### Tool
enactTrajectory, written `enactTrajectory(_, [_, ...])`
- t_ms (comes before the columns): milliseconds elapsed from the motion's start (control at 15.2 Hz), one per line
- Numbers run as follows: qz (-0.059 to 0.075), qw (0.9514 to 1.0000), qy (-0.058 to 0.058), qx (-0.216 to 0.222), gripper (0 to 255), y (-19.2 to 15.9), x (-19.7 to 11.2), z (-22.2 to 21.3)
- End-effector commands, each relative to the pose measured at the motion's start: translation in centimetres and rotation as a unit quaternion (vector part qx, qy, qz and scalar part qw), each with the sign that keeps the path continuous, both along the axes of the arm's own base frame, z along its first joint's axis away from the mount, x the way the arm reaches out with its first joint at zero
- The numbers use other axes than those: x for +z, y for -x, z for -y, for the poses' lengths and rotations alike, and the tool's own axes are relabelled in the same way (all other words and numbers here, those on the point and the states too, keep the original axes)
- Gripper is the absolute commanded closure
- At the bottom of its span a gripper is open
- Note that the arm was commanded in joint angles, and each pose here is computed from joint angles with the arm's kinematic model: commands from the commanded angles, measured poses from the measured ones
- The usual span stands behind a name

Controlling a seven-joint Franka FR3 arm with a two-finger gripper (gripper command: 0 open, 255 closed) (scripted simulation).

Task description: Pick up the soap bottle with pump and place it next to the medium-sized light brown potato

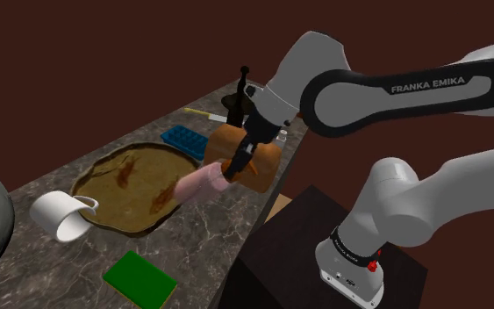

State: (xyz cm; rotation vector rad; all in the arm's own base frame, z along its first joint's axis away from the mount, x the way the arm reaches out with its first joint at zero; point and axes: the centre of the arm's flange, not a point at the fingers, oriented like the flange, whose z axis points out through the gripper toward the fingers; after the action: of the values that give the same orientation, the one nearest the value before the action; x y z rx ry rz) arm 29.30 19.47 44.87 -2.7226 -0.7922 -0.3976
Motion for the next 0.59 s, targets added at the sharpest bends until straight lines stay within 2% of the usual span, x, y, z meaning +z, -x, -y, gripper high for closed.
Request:
enactTrajectory(0, [0.0,1.0,0.0,0.0,255,0.0,1.1,0.0])
enactTrajectory(528, [0.0,1.0,0.0,0.0,255,0.0,5.4,0.0])
